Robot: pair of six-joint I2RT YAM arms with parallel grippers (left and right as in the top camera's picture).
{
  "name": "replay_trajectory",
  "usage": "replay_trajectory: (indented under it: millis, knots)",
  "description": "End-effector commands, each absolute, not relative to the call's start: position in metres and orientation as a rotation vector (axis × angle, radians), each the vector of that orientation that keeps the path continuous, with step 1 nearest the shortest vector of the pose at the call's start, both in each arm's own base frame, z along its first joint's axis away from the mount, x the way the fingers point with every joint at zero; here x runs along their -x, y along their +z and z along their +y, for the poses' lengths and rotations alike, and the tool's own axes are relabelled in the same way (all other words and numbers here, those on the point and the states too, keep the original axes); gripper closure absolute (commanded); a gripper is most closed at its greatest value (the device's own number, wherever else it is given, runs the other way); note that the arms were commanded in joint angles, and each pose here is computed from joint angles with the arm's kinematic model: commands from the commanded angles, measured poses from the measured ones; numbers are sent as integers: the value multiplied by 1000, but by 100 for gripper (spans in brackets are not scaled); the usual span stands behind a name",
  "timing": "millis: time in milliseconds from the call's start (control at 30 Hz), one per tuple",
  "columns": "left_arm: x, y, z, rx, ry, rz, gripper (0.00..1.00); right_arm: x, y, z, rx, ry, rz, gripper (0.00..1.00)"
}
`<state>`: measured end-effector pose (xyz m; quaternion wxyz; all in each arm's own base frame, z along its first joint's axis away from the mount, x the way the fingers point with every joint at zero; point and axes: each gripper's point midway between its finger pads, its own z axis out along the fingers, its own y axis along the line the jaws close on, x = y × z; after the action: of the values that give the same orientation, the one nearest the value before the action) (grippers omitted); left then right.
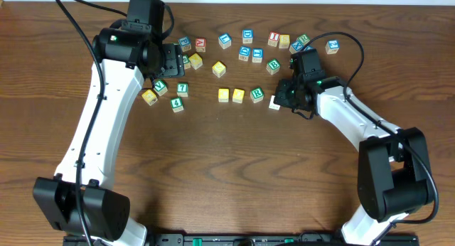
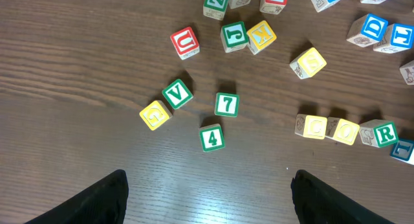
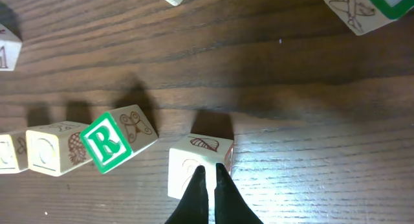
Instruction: Spell out CORL
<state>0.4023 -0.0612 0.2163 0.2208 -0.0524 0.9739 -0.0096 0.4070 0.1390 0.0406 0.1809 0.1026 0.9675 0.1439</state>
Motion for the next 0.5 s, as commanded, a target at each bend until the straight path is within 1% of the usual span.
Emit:
replay_trajectory:
  millis: [0,267,467]
  knots:
    - [-401,212,-59,140,-10,2704,20,-404,25,139,-281,397,2769,99]
    - [-401,212,-59,140,-11,2705,20,-404,21,138,-283,392,2777,99]
    - [-401,212,-59,140,-11,2705,20,-397,17,127,-306,307,2806,99]
